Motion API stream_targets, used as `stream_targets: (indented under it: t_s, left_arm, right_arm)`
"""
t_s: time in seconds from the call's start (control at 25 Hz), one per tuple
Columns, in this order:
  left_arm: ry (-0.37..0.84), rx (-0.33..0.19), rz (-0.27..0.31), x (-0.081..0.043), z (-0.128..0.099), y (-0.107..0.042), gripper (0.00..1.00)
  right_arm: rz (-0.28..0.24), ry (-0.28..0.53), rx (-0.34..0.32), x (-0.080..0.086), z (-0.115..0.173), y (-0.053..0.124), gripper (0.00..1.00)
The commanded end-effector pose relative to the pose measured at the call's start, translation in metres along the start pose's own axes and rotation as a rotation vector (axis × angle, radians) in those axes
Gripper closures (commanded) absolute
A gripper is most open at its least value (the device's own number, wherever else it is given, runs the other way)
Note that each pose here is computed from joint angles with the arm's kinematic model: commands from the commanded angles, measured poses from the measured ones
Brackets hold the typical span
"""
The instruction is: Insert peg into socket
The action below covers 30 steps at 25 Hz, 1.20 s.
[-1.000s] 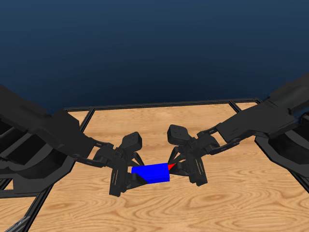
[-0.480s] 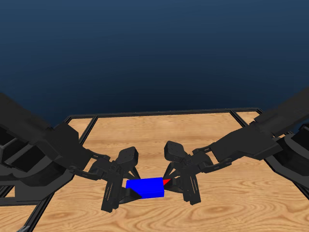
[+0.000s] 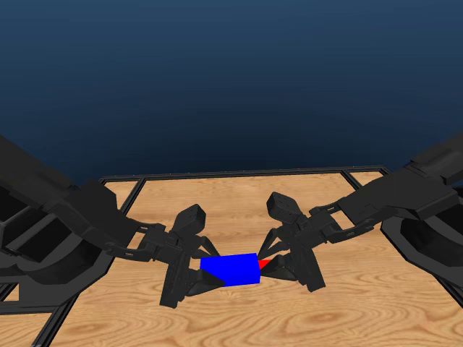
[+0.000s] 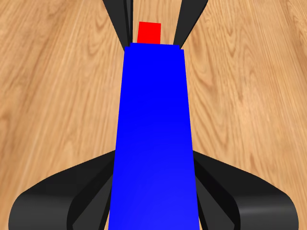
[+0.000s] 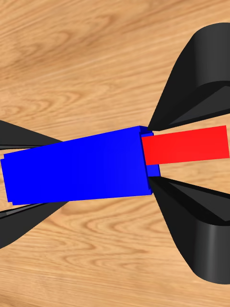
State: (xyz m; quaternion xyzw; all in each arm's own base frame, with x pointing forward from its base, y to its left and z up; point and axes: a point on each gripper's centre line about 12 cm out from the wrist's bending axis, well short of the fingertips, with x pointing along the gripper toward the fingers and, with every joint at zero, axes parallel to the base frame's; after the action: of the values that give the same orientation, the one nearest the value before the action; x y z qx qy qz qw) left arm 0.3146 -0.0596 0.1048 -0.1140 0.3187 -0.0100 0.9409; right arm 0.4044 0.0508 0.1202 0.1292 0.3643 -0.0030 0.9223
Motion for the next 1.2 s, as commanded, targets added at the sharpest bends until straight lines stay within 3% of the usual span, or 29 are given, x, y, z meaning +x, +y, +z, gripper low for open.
stream_targets:
  t_s: [0.04,0.12,0.32,0.48,0.52,0.56,0.64,0.84,1.2]
  left_arm:
    - [-0.164,-0.002,-0.021,-0.004,0.032,-0.005,1.00]
    - [-0.156,0.000,-0.019,-0.004,0.032,-0.005,1.00]
    - [-0.172,0.011,-0.022,-0.003,0.031,-0.007,1.00]
    - [-0.151,0.007,-0.013,-0.002,0.029,-0.005,1.00]
    - [-0.165,0.006,-0.015,-0.001,0.030,-0.005,1.00]
    - [-0.163,0.006,-0.020,-0.002,0.033,-0.007,1.00]
    - [-0.167,0.007,-0.016,-0.001,0.031,-0.005,1.00]
    - [-0.166,0.002,-0.013,0.002,0.031,-0.005,1.00]
    - [-0.149,-0.003,-0.013,0.005,0.028,-0.005,1.00]
  right_arm:
    - [-0.003,0.022,0.019,-0.021,-0.001,0.000,0.00]
    - [0.006,0.033,0.012,-0.030,-0.004,0.005,0.00]
    - [-0.015,0.077,0.056,-0.042,-0.014,0.000,0.00]
    - [-0.043,0.132,0.079,-0.045,-0.029,-0.006,0.00]
    - [-0.051,0.138,0.087,-0.048,-0.032,-0.009,0.67]
    - [-0.052,0.147,0.084,-0.047,-0.035,-0.008,1.00]
    - [-0.067,0.172,0.072,-0.045,-0.036,-0.009,1.00]
    - [-0.066,0.148,0.030,-0.049,-0.014,0.000,1.00]
    - [-0.086,0.133,-0.020,-0.034,0.014,0.007,1.00]
